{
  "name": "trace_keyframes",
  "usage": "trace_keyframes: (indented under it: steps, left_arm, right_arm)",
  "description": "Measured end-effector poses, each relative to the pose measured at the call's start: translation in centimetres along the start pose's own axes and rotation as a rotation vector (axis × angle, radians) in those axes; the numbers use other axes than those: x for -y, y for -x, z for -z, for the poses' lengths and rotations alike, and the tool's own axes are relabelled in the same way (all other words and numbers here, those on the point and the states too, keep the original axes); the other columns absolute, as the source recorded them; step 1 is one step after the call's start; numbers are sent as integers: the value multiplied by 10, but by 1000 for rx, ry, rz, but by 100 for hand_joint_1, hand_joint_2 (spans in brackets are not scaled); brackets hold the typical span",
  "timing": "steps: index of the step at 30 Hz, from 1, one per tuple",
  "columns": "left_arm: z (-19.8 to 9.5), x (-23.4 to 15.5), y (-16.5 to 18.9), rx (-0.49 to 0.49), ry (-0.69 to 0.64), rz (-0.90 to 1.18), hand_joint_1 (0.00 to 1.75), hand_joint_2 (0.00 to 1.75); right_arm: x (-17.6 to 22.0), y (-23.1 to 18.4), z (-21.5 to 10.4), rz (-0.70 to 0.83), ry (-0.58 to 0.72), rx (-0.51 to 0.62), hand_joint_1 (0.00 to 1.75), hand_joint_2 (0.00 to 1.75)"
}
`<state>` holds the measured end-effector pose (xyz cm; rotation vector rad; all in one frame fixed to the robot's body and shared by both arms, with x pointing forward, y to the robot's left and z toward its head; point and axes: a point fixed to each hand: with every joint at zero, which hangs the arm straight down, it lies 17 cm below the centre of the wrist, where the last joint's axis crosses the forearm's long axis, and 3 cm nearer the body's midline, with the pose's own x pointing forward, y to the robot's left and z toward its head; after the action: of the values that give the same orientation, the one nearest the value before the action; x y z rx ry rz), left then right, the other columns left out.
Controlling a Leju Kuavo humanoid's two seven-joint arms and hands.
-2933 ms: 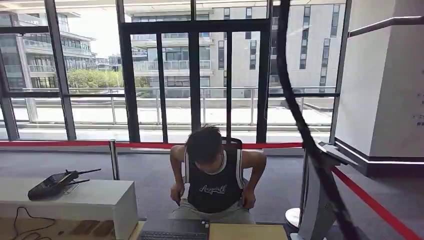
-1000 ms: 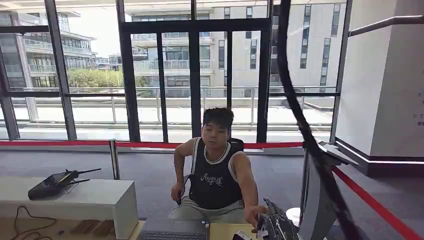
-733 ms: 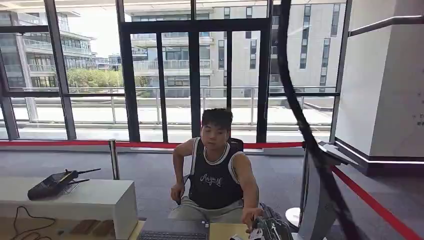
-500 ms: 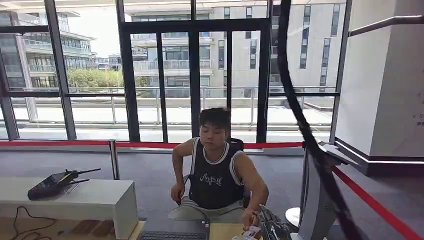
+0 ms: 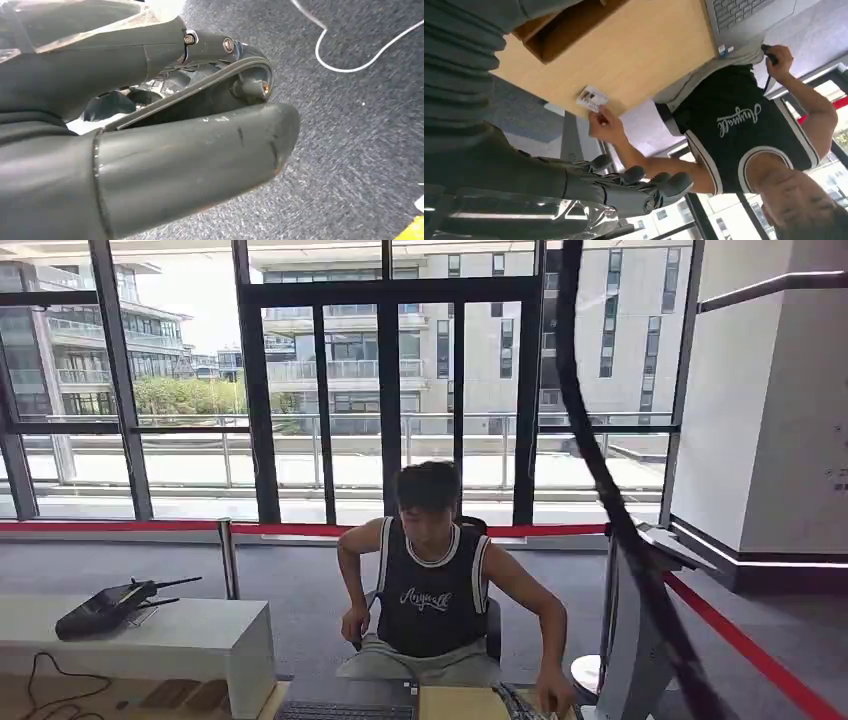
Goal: Pass the card to the sensor for recognition and then transmit it.
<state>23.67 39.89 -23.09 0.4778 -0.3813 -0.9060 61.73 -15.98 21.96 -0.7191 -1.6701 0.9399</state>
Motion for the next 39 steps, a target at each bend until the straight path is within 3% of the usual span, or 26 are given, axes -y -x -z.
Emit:
trace_keyframes:
  steps: [6, 14, 24, 39]
  left_arm:
    - [-1, 3, 13, -22, -9, -24, 0, 0]
    - [-3, 6, 24, -43, -13, -36, 0, 0]
    - [-2, 5, 25, -46, -15, -47, 0, 0]
    - [0, -4, 18, -45, -27, -58, 0, 0]
  right_arm:
    - [-37, 4, -36, 88, -72, 10, 0, 175]
    - [-66, 21, -81, 91, -116, -17, 0, 175]
    - [-70, 30, -100, 66, -122, -19, 0, 175]
    - [-92, 59, -119, -202, -160, -45, 0, 175]
